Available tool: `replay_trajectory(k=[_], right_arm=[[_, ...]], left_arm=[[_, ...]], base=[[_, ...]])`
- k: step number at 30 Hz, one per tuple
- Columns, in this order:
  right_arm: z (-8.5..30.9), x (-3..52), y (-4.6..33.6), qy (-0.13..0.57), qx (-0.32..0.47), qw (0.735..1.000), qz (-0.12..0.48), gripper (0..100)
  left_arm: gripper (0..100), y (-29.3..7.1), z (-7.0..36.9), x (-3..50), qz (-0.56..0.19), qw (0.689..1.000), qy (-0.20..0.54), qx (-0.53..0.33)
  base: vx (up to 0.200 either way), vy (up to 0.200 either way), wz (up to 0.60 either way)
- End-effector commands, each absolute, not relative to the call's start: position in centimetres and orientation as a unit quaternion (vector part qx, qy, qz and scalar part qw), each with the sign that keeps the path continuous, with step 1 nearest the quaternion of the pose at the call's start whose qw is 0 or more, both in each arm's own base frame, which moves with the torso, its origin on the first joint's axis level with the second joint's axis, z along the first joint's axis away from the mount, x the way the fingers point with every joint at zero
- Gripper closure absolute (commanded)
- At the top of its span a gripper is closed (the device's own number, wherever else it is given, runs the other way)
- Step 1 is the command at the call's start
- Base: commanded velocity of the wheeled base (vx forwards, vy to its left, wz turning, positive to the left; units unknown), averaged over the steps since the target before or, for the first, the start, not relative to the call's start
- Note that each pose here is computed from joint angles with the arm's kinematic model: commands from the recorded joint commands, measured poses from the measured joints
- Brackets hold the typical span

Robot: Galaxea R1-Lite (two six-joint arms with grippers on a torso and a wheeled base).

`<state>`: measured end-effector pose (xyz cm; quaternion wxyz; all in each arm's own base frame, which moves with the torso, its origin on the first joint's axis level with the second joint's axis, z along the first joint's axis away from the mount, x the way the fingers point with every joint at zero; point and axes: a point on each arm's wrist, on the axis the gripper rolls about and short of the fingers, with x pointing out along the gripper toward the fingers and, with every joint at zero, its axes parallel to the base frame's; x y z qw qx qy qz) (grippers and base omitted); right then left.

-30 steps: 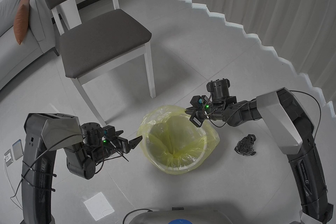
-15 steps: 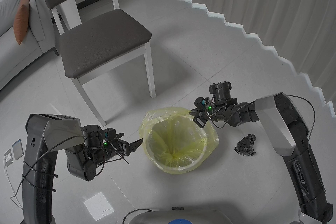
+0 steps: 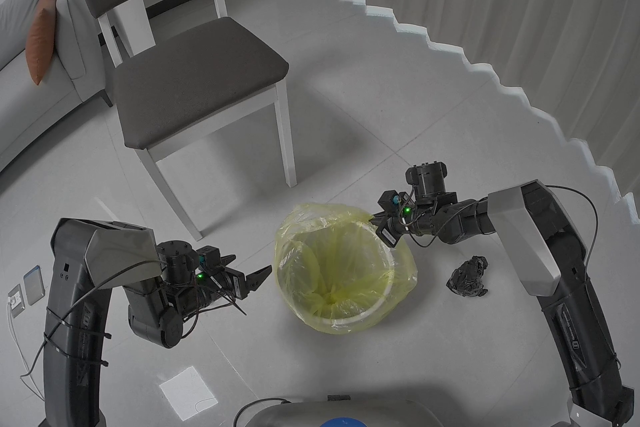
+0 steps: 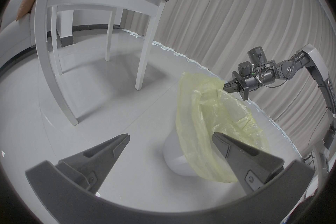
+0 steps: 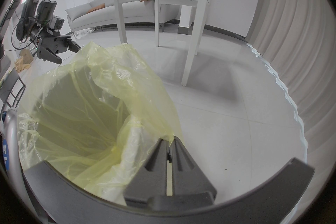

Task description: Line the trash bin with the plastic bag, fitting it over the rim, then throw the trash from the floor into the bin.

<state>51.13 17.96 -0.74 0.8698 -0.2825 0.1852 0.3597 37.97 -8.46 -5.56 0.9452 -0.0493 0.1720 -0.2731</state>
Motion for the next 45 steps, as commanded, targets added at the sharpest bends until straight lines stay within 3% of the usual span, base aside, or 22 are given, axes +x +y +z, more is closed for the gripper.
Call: replay_trajectory(k=[1,14,26,32,45], right_arm=[[-0.1,51.2,17.8,0.179,-0.283,0.872,0.357,100],[0.0,50.8,13.5,0.223,-0.258,0.882,0.326,100],[-1.8,48.7,13.2,0.243,-0.256,0.875,0.332,100],[-1.8,49.8,13.5,0.221,-0.253,0.883,0.327,100],[-5.0,50.8,13.5,0.240,-0.250,0.878,0.329,100]], left_arm=[[0,-8.5,-5.6,38.0,-0.273,0.945,0.173,-0.049],[0,-8.6,-6.0,37.9,-0.274,0.944,0.177,-0.049],[0,-8.4,-5.8,37.6,-0.273,0.945,0.172,-0.049],[0,-8.5,-5.9,37.5,-0.275,0.945,0.170,-0.049],[0,-8.4,-6.0,37.4,-0.274,0.945,0.174,-0.049]], base=[[0.000,0.000,0.00],[0.000,0.000,0.00],[0.000,0.000,0.00],[0.000,0.000,0.00],[0.000,0.000,0.00]])
